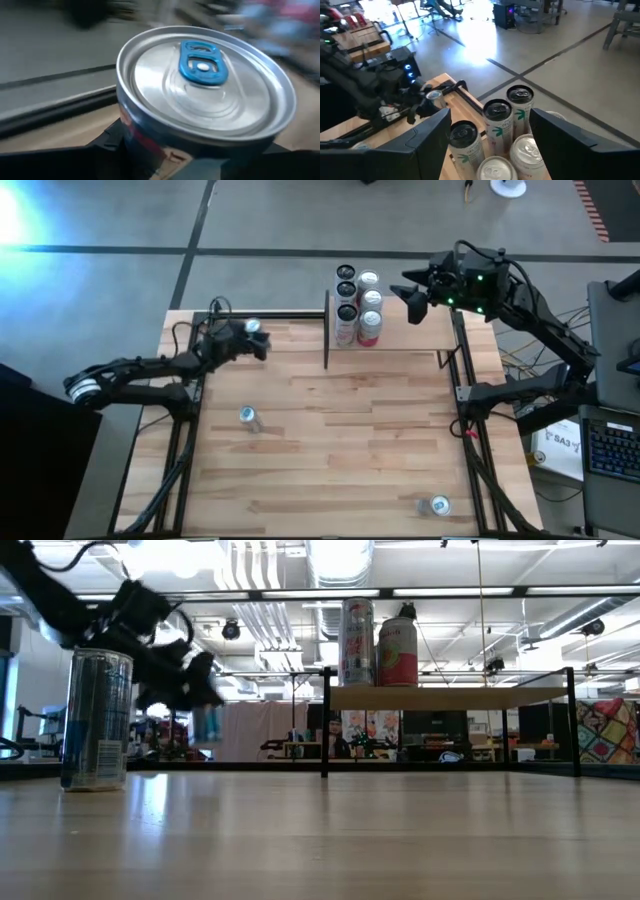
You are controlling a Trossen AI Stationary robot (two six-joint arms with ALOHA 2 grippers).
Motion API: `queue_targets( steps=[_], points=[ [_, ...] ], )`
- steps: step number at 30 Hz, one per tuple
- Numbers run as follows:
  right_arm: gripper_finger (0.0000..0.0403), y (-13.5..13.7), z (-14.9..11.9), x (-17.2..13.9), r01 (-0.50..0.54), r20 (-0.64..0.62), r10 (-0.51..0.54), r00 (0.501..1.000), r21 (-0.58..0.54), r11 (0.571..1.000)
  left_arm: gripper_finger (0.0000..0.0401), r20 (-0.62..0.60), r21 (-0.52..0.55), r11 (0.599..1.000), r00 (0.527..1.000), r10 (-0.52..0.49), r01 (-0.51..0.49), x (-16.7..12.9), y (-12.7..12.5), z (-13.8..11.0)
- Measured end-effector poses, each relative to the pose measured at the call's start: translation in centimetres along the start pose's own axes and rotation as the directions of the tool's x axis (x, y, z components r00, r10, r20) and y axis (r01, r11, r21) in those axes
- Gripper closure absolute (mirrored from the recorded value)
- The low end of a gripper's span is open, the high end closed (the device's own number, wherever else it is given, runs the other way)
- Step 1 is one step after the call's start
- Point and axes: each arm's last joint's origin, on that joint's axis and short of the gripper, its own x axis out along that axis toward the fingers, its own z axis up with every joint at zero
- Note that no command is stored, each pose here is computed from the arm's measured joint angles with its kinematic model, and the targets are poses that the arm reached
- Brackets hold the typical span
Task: Place canned beverage on shelf
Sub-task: Put the top blue soda can on the shelf
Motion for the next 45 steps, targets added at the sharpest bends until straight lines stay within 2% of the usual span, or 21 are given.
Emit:
queue_targets(
  steps=[2, 5, 7, 10, 12, 13, 17, 21, 25, 29, 33, 40, 45],
  points=[
    [0.0148, 0.1, 0.0, -0.3, -0.035, -0.007, 0.035, 0.999, 0.0, 0.999, 0.0228, -0.04, 0.054, 0.986, 0.987, -0.153, 0.156, 0.2, -1.1, 1.8],
    [0.0156, 0.2, -0.3, -0.4, -0.108, -0.049, 0.108, 0.993, -0.004, 0.994, 0.0204, -0.142, 0.102, 0.93, 0.93, -0.338, 0.354, 0.1, -2.8, 4.9],
    [0.0161, 0.3, -0.5, -0.1, -0.147, -0.073, 0.147, 0.986, 0.008, 0.989, 0.0196, -0.22, 0.111, 0.887, 0.882, -0.417, 0.447, -0.4, -3.7, 7.0],
    [0.0166, 0.5, -0.7, 0.7, -0.199, -0.102, 0.201, 0.974, 0.027, 0.98, 0.0197, -0.303, 0.099, 0.797, 0.781, -0.546, 0.596, -1.7, -5.0, 10.2],
    [0.0167, 0.5, -0.8, 1.3, -0.202, -0.117, 0.204, 0.972, 0.03, 0.979, 0.0198, -0.324, 0.085, 0.738, 0.719, -0.615, 0.669, -2.6, -5.8, 12.2],
    [0.0167, 0.5, -0.9, 1.7, -0.2, -0.125, 0.203, 0.971, 0.031, 0.979, 0.0198, -0.323, 0.083, 0.724, 0.706, -0.63, 0.684, -3.0, -6.1, 13.2],
    [0.0156, 0.6, -1.1, 3.2, -0.194, -0.142, 0.2, 0.97, 0.049, 0.98, 0.0198, -0.282, 0.108, 0.709, 0.705, -0.651, 0.697, -4.0, -7.5, 16.2],
    [0.0131, 0.7, -0.8, 4.2, -0.211, -0.114, 0.215, 0.97, 0.049, 0.976, 0.0198, -0.218, 0.177, 0.731, 0.751, -0.623, 0.659, -4.1, -9.6, 18.7],
    [0.0101, 1.2, -0.1, 4.8, -0.364, -0.048, 0.365, 0.93, 0.026, 0.931, 0.0198, -0.2, 0.208, 0.737, 0.766, -0.611, 0.643, -3.0, -12.1, 20.6],
    [0.0073, 1.6, 0.4, 6.5, -0.444, 0.0, 0.444, 0.896, 0.003, 0.896, 0.0198, -0.233, 0.213, 0.743, 0.771, -0.592, 0.635, -1.2, -14.7, 22.0],
    [0.005, 1.4, -0.3, 9.3, -0.434, -0.028, 0.434, 0.901, -0.007, 0.901, 0.0198, -0.314, 0.23, 0.757, 0.783, -0.537, 0.612, 0.6, -16.9, 22.5],
    [0.0039, 1.3, -1.0, 12.4, -0.539, -0.044, 0.539, 0.841, 0.02, 0.842, 0.0198, -0.376, 0.295, 0.701, 0.753, -0.54, 0.65, 1.1, -19.9, 24.0],
    [0.0039, 1.5, -0.7, 12.5, -0.583, -0.017, 0.583, 0.812, -0.029, 0.812, 0.0198, -0.384, 0.309, 0.694, 0.753, -0.535, 0.65, 1.6, -20.6, 24.9]
  ],
)
